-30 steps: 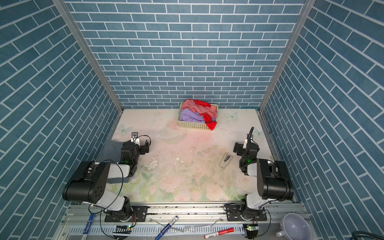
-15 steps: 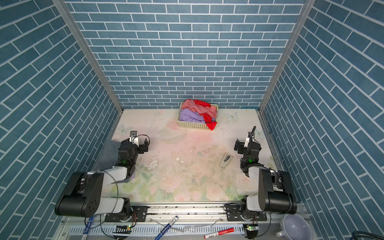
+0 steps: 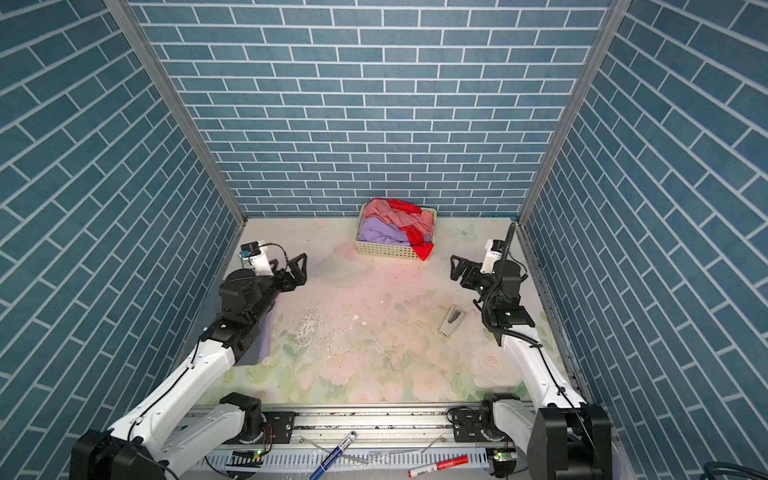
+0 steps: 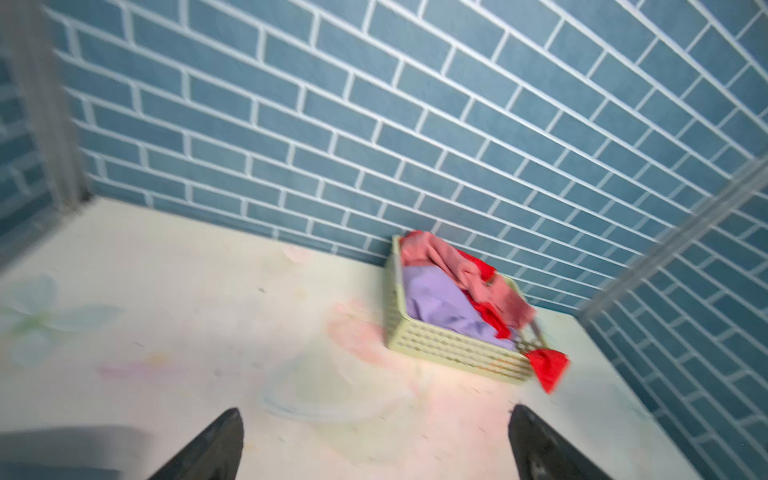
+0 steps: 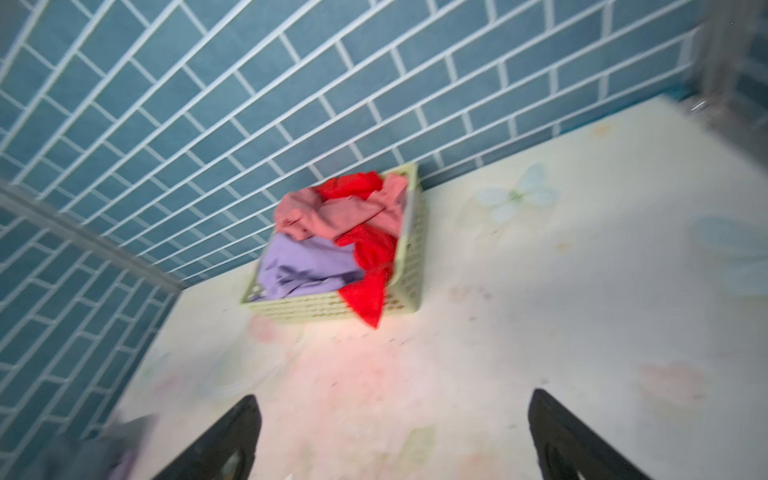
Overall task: Fold and stack the t-shirts
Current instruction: 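Reach both grippers into the basket toward the pink t-shirt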
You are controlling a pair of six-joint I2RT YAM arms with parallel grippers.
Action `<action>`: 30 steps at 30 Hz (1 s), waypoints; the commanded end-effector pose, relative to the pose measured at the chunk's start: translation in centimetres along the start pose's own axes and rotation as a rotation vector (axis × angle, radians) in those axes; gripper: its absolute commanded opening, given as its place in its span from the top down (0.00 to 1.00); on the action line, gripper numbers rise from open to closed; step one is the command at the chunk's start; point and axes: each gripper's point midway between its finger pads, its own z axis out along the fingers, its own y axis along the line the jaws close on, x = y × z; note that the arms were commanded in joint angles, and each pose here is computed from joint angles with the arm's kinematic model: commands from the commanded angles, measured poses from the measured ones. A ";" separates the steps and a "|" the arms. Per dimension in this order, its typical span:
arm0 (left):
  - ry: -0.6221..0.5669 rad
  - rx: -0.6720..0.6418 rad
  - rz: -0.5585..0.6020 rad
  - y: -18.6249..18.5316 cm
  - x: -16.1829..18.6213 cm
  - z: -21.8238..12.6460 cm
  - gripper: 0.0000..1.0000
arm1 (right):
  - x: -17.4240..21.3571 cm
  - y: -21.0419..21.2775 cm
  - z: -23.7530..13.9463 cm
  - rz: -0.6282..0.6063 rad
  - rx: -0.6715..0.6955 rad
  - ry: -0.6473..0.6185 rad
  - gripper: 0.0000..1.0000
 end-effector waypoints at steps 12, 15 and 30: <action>0.230 0.327 -0.199 -13.5 9.0 0.5 0.00 | 6.6 8.7 0.1 0.235 -0.191 0.145 0.01; 0.222 0.330 -0.216 -12.8 8.7 0.5 0.00 | 6.9 7.5 0.5 0.232 -0.100 0.178 0.01; 0.321 0.212 0.153 -9.8 4.7 11.2 0.00 | -3.4 10.6 15.0 -0.318 -0.004 -0.015 0.05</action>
